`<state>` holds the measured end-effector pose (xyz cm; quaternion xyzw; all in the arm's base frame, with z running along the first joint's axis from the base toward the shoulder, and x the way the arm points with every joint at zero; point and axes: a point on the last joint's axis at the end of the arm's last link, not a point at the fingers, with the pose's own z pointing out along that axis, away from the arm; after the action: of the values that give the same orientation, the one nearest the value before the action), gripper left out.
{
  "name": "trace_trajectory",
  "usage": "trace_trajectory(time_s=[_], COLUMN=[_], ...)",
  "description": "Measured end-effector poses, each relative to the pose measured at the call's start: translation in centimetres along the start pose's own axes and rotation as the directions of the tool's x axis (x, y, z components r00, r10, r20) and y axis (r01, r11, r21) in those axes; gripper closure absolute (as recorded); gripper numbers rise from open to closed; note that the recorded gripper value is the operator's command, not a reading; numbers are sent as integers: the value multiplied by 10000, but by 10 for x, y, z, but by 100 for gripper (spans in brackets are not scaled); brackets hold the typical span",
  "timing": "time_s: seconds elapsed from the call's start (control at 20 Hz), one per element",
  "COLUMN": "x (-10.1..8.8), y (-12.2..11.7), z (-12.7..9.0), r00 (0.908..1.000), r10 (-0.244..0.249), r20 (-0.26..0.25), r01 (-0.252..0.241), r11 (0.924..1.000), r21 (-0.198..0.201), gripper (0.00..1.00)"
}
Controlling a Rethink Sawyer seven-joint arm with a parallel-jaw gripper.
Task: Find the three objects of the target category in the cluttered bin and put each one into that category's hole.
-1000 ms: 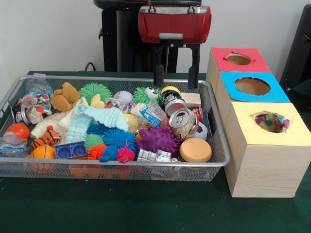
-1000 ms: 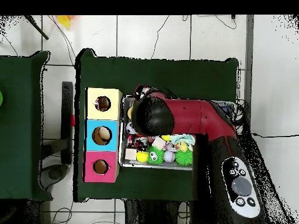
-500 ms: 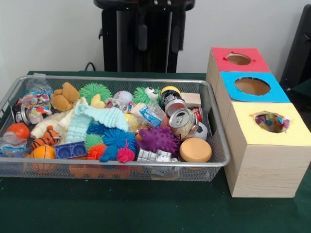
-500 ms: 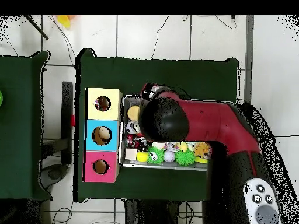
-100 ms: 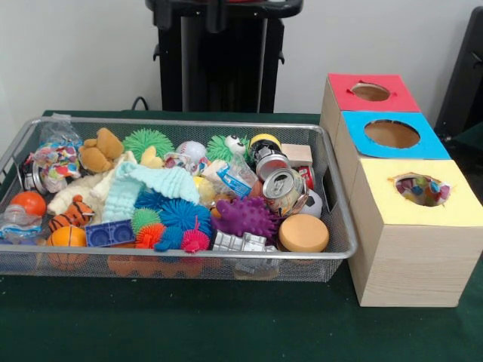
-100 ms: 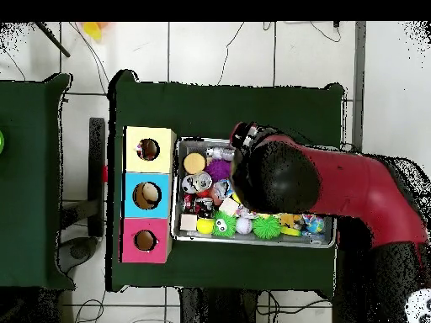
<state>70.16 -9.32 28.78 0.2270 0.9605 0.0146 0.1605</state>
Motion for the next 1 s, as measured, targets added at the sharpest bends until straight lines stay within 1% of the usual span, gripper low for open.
trace_trajectory(time_s=[0.1,0.2,0.3,0.55,0.65,0.7,0.8,0.9,1.0], x=[-4,-7,-7,-4,-3,-1,0,1,5], y=[-7,-18,-21,-27,-27,-27,-26,-26,-28], z=[1,8,14,36,39,46,51,53,62], r00=[10000,9998,9995,9977,9972,9962,9954,9950,9945], r10=[62,168,205,220,213,195,182,164,4], r20=[-1,-130,-234,-644,-713,-854,-942,-985,-1052], r01=[-62,-170,-210,-253,-254,-254,-256,-245,-89], r11=[10000,9998,9996,9983,9980,9973,9966,9963,9967], r21=[-28,-131,-209,-517,-571,-683,-777,-818,-802], gripper=[0,0,0,0,0,0,0,0,0])
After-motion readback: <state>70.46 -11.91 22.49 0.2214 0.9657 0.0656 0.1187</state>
